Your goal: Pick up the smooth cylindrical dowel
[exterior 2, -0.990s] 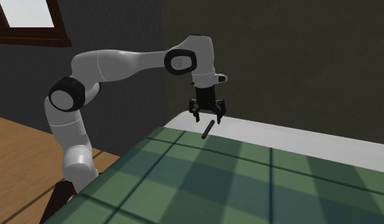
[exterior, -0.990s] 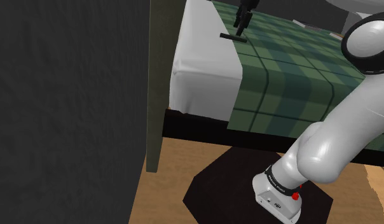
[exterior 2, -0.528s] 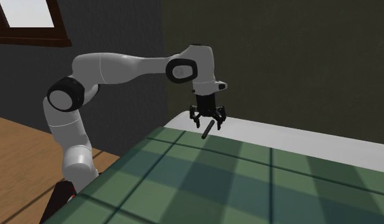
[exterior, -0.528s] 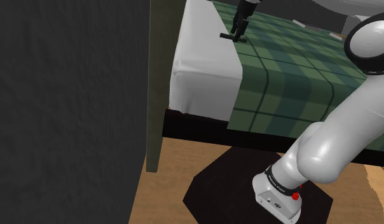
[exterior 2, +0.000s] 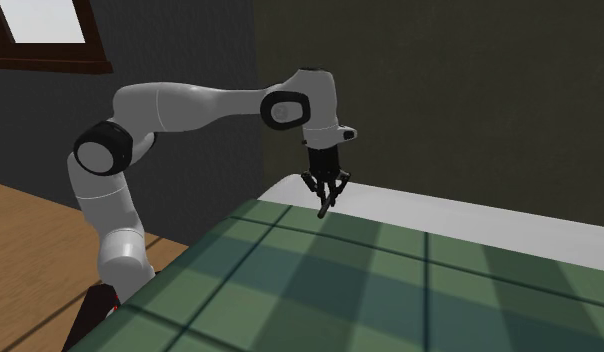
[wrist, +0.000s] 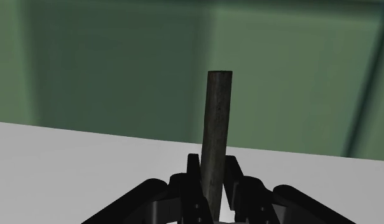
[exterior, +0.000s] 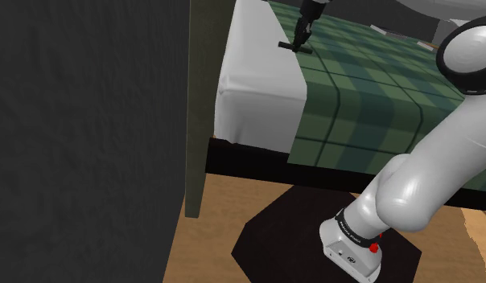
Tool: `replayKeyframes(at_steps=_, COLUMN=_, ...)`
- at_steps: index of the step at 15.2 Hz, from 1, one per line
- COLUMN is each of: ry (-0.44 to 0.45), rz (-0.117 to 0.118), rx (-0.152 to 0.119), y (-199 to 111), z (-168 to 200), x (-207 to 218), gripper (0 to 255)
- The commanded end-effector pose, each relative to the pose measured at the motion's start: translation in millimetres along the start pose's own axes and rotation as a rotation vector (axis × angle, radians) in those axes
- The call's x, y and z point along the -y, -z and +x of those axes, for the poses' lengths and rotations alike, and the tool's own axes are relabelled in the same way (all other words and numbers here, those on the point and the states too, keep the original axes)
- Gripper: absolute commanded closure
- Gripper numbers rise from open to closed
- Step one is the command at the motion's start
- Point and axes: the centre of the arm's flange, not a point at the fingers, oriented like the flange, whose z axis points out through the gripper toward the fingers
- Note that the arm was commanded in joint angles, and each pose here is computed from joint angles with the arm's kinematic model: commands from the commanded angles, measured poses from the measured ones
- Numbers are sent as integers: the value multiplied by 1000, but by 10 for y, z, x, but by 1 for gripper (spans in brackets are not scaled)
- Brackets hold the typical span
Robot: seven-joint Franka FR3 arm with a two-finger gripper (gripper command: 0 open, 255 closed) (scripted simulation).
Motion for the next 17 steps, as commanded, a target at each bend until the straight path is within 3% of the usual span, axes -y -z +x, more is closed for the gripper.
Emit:
replayKeyframes(at_steps=1, ry=-1, rz=3, rx=5, y=-36, z=1, x=-8, gripper=255)
replayKeyframes(at_steps=17, ry=-2, rz=3, rx=5, y=741, z=7, x=-105, gripper=255)
